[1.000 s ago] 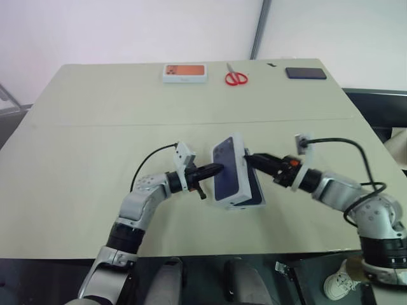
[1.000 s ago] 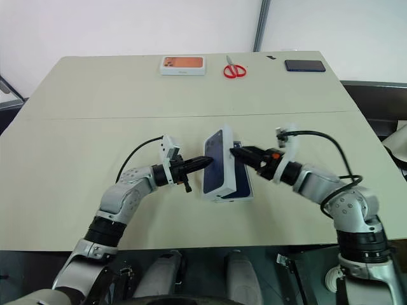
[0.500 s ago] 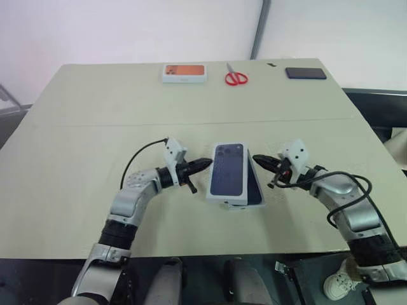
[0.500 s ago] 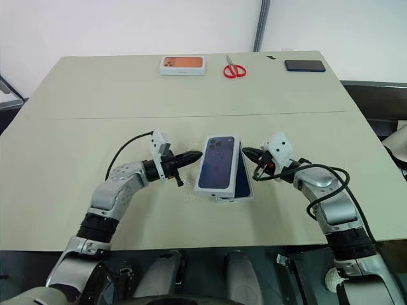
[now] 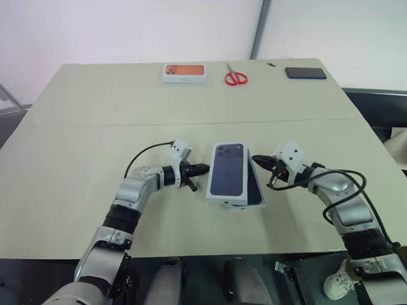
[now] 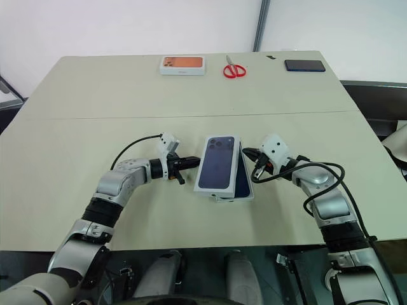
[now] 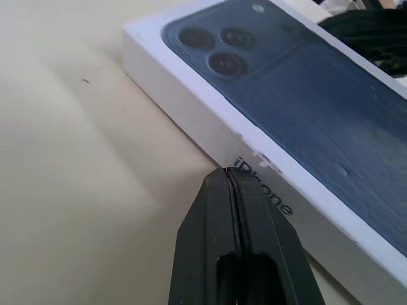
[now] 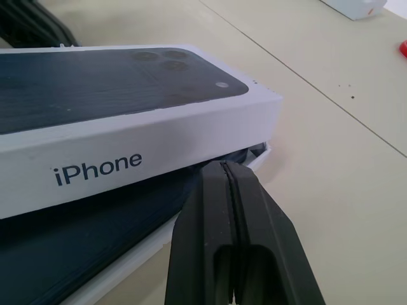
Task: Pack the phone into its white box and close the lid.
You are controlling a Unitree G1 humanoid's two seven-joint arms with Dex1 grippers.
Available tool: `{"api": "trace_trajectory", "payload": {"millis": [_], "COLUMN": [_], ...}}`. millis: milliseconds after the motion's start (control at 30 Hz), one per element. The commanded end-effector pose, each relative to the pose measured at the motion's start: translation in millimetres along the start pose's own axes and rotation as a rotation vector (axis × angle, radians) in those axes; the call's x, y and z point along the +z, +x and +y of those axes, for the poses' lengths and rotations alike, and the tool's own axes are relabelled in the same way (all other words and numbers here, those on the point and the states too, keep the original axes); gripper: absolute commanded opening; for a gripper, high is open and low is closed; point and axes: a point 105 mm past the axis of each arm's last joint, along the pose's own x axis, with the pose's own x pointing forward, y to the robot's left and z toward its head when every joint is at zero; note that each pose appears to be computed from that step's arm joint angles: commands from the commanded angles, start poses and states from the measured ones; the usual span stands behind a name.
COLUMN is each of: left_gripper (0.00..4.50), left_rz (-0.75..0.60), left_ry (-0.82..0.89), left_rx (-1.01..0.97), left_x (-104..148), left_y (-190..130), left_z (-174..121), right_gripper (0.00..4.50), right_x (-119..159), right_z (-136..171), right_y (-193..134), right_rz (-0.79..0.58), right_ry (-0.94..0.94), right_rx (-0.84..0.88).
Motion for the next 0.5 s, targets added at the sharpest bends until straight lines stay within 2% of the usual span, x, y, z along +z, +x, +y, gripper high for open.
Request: {"api": "trace_trajectory", "payload": {"millis": [33,500], "left_gripper": [0.0,0.0], "left_rz": [-0.025,-0.065], "left_ry": [0.012,0.059], "left_rx": [-0.046,-0.097], "left_x": [11,29], "left_y": [7,14], "left_z": [-11,-29], "right_gripper": [0.02,0.02], "right_x": [17,9], "right_z": [0,2], "right_y": [-1,-10], "right_rz": [-0.054,-0.017], "right_ry": [-0.041,-0.044], "right_rx": [0.015,0.044]}}
